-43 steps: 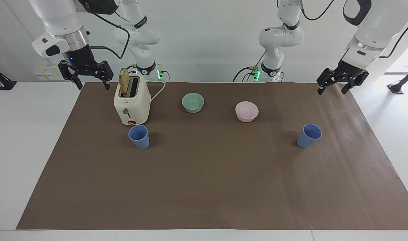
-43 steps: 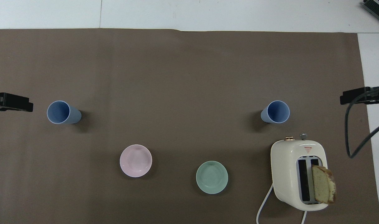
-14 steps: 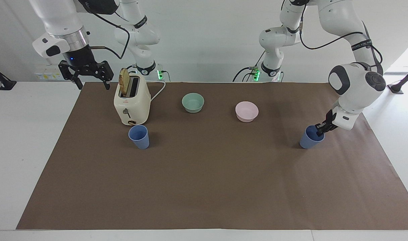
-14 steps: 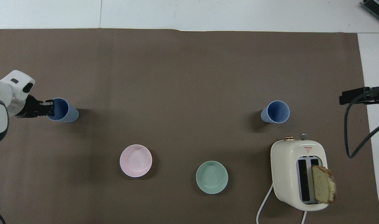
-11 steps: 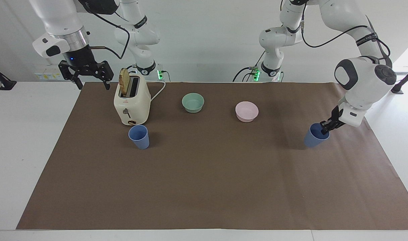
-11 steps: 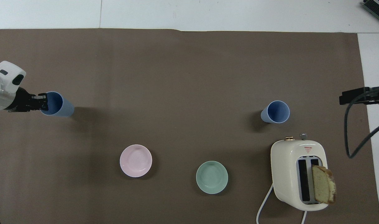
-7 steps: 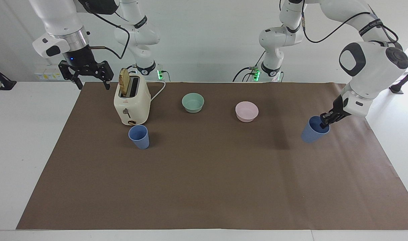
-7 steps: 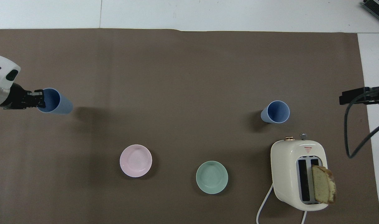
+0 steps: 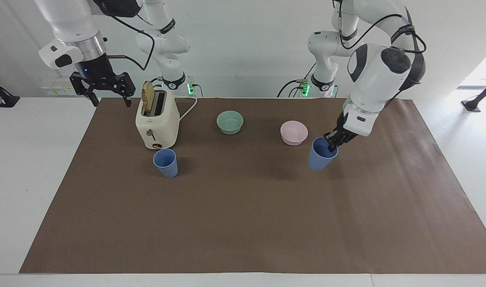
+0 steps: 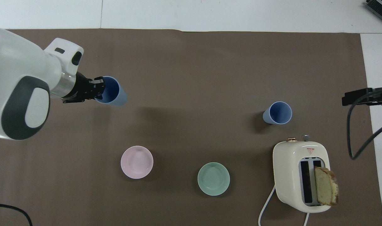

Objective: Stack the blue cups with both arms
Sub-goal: 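Carry the blue cup with the left gripper toward the table center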

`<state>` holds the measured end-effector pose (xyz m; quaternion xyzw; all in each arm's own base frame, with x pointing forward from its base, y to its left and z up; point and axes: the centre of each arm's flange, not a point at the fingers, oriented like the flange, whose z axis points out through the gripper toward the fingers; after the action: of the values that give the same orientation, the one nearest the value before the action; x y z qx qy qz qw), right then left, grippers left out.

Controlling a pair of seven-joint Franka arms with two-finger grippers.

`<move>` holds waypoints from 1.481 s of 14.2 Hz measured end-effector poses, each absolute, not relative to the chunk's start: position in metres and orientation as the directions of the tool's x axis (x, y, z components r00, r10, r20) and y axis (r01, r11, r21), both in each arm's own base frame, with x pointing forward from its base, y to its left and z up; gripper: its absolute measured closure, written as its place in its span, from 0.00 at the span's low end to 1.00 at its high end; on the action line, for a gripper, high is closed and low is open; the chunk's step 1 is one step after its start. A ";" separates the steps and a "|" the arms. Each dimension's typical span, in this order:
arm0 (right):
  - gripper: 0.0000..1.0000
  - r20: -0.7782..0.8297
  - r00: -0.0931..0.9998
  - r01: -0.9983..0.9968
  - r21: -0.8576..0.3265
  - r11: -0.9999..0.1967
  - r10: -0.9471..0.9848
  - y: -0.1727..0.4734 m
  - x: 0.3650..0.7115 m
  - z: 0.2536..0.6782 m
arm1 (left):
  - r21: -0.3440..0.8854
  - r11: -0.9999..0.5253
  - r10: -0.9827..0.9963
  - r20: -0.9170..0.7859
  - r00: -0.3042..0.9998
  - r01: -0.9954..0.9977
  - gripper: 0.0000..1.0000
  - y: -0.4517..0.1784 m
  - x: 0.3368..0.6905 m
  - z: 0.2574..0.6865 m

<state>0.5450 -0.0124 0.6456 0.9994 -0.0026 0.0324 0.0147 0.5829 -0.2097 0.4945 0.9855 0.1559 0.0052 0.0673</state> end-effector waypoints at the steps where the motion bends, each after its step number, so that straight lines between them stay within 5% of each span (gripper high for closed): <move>1: 0.00 0.064 0.998 -0.006 0.029 -1.000 -0.004 -0.012 0.545 0.646 | 0.140 -0.940 0.314 -0.009 0.950 0.312 0.95 -0.232 0.582 0.483; 6: 0.00 0.059 0.998 -0.006 0.029 -1.000 -0.004 -0.012 0.544 0.645 | 0.141 -0.948 0.285 -0.017 0.958 0.284 0.95 -0.313 0.575 0.414; 19: 0.00 0.051 0.999 -0.006 0.029 -1.000 -0.005 -0.012 0.543 0.645 | 0.124 -0.966 0.228 -0.012 0.973 0.228 0.95 -0.368 0.557 0.369; 21: 0.00 0.052 0.999 -0.006 0.029 -1.000 -0.005 -0.012 0.543 0.645 | 0.111 -0.967 0.229 -0.003 0.973 0.228 0.78 -0.363 0.560 0.367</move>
<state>0.5430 -0.0124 0.6450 0.9996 -0.0027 0.0259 0.0146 0.5599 -0.3634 0.3666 0.9918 0.1150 0.0049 0.0554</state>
